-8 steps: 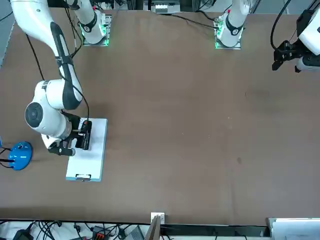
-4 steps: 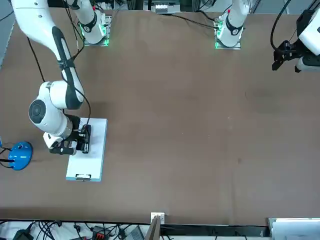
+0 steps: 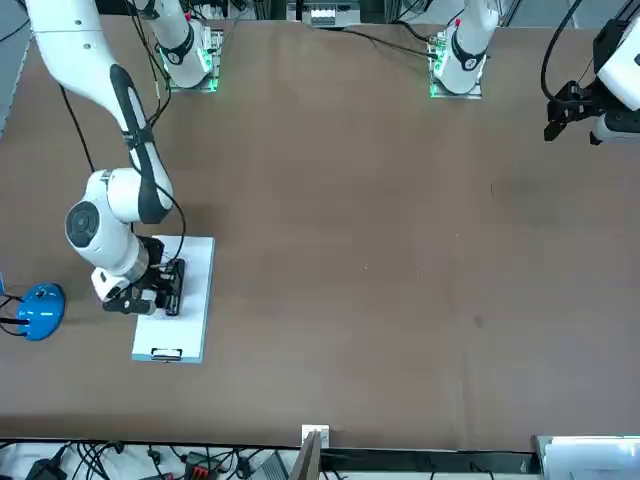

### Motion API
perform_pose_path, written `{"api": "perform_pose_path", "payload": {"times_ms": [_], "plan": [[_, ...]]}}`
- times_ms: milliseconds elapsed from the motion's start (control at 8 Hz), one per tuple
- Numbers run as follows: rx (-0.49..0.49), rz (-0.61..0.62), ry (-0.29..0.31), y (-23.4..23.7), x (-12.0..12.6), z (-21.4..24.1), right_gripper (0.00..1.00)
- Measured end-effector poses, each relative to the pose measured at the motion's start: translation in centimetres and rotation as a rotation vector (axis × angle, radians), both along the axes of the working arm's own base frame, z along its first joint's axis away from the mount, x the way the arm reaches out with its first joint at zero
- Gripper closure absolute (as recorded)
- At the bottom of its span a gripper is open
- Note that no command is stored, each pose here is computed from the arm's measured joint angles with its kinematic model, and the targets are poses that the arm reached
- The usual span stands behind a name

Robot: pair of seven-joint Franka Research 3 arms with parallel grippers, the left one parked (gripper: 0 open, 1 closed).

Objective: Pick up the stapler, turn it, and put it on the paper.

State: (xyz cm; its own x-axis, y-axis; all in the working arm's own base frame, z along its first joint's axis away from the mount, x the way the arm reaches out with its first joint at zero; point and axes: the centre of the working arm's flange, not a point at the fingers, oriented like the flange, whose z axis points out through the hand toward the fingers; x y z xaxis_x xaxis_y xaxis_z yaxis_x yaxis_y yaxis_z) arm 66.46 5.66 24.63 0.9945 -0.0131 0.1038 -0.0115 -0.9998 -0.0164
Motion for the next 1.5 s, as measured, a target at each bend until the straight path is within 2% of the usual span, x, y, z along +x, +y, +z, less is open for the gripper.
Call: {"api": "perform_pose_path", "payload": {"times_ms": [375,1500], "plan": [[-0.004,0.037,-0.025,0.0,0.24,-0.3,0.58],[-0.007,0.04,-0.035,-0.13,0.21,-1.07,0.56]]}}
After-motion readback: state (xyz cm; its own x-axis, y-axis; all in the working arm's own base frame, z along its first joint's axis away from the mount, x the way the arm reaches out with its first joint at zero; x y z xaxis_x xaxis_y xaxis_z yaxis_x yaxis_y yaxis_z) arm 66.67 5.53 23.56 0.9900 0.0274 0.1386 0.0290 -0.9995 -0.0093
